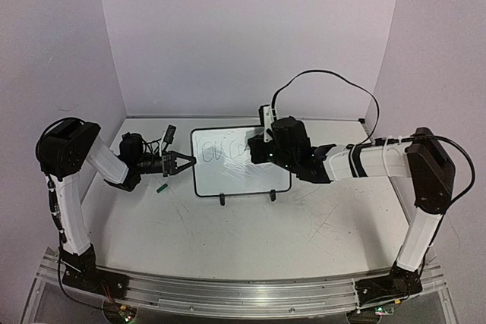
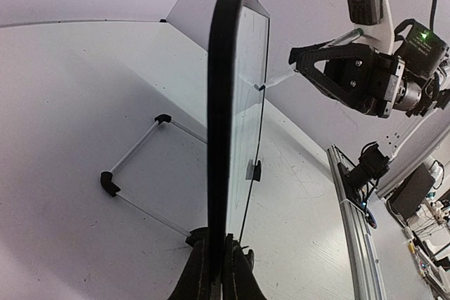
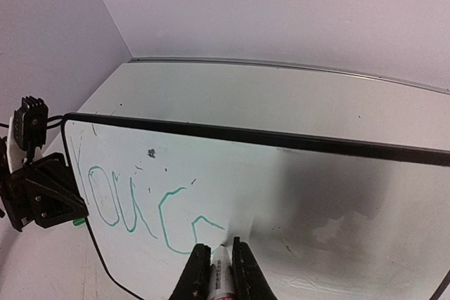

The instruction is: Write a sentence on the whiteboard

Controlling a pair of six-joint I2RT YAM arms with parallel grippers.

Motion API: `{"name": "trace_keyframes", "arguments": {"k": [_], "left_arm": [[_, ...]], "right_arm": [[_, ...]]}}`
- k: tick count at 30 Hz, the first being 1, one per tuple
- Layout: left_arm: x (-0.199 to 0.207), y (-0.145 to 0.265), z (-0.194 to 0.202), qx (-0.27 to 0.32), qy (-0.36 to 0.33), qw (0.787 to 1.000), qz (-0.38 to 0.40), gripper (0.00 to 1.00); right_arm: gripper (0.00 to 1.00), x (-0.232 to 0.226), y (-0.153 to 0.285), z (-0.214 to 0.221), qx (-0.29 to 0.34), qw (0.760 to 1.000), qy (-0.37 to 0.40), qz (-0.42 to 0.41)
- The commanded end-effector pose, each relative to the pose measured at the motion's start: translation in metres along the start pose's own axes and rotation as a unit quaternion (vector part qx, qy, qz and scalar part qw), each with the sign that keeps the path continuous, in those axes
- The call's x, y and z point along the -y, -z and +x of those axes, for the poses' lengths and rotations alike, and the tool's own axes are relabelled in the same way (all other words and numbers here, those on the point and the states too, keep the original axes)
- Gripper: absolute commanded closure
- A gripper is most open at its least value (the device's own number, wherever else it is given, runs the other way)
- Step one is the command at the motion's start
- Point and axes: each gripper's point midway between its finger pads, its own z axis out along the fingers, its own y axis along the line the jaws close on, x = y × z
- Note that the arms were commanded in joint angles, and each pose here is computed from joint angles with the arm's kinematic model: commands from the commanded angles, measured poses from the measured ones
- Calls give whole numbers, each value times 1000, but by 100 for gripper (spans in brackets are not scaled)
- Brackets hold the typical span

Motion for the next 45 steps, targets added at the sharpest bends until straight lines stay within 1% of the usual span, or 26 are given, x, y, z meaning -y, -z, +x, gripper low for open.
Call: {"name": "trace_keyframes", "arguments": {"k": [1,9,15,25,29,33,37,42,45], "left_arm": [[2,2,-15,11,-23,1000,-1,100],[1,2,-16,11,-23,1000,-2,100],[2,2,-16,11,-24,1000,-2,100],[1,2,-16,11,-23,1000,-2,100],[2,2,-16,11,-24,1000,-2,100],[1,2,-16,10,-22,1000,-2,100],[0,2,-16,11,-23,1000,-2,100],[0,2,-16,10,-22,1000,-3,100],[-1,1,-16,10,-22,1000,-3,100]], "right_arm": [[100,13,3,-46,54,998,-2,30],[100,12,-1,-47,54,998,-2,30],[100,14,-2,-33,39,999,-8,26],[100,14,0,1,-3,1000,-12,16],[100,19,4,7,-6,1000,-13,25],[100,26,10,2,3,999,-10,43],[100,28,19,-12,20,999,-4,50],[100,3,33,-35,41,999,-9,-13],[100,7,34,-38,47,999,-10,-12]]}}
